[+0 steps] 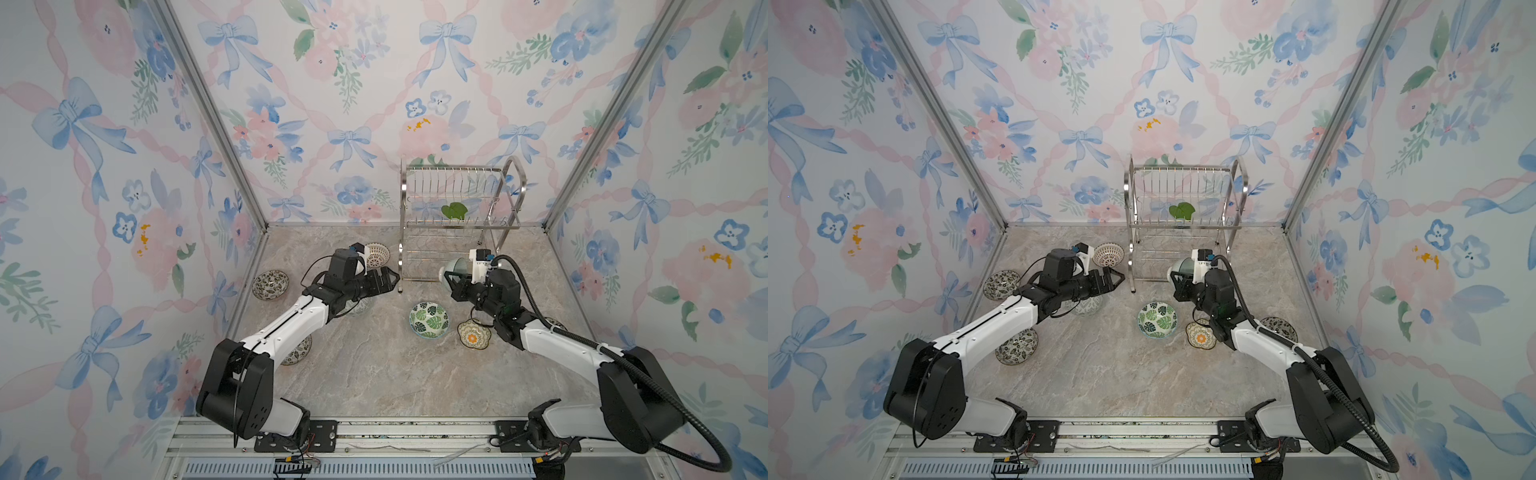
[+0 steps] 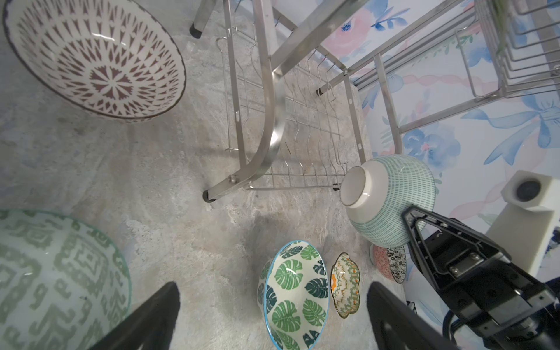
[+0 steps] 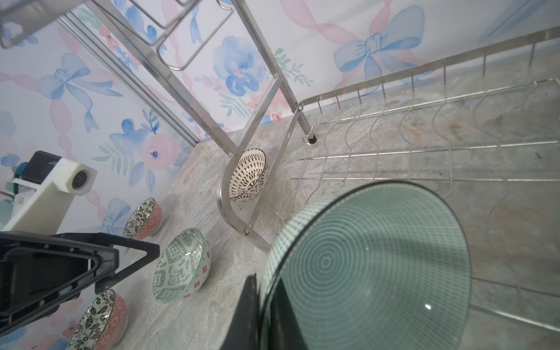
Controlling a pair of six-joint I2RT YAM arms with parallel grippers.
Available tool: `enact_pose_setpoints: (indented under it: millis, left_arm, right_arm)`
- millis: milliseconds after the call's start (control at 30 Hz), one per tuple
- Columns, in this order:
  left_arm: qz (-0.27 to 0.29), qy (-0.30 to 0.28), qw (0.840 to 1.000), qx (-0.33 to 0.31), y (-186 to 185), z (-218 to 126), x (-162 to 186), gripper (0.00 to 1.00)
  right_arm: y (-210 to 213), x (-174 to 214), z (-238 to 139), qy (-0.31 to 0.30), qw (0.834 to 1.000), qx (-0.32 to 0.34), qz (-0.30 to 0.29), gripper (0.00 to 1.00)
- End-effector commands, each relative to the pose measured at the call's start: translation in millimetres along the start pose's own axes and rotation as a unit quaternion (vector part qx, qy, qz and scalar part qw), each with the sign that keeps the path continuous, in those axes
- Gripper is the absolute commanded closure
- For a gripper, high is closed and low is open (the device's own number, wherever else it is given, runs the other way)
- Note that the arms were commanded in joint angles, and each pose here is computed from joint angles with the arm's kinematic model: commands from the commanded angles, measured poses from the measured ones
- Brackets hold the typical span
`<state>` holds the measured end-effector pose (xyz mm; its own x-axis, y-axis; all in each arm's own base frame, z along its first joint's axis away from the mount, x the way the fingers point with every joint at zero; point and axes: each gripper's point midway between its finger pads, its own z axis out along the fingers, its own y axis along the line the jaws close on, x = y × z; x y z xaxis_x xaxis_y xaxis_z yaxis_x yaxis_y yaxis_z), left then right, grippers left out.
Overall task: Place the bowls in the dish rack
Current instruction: 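Lift the mint bowl to the rack with the right gripper while the left arm rises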
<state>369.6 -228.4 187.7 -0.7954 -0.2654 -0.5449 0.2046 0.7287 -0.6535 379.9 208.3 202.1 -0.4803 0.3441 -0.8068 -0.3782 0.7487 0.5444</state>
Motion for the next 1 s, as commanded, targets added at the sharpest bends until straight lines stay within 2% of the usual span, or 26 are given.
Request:
enact_pose_setpoints:
  millis: [0,133,467,733,967]
  left_arm:
    - [0.024,-0.010,1.000,0.006,-10.2,8.5,-13.3,0.02]
    - [0.028,-0.002,1.000,0.007,-13.9,22.2,-15.0,0.02]
    - [0.034,0.003,0.999,0.006,-14.5,35.7,-19.6,0.02]
    - [0.033,0.012,0.999,0.007,-13.2,48.3,-21.7,0.02]
    - [0.038,0.008,0.999,0.001,-13.4,48.2,-26.7,0.02]
  right_arm:
    - [16.6,-43.5,7.5,-0.071,0.996,-0.059,0.016,1.00]
    - [7.3,-49.9,24.4,-0.081,0.992,-0.075,0.056,1.00]
    - [2.2,-57.1,51.7,-0.099,0.986,-0.107,0.082,1.00]
    - [5.9,-63.5,78.8,-0.127,0.970,-0.168,0.124,1.00]
    - [5.7,-64.1,101.7,-0.127,0.967,-0.176,0.133,1.00]
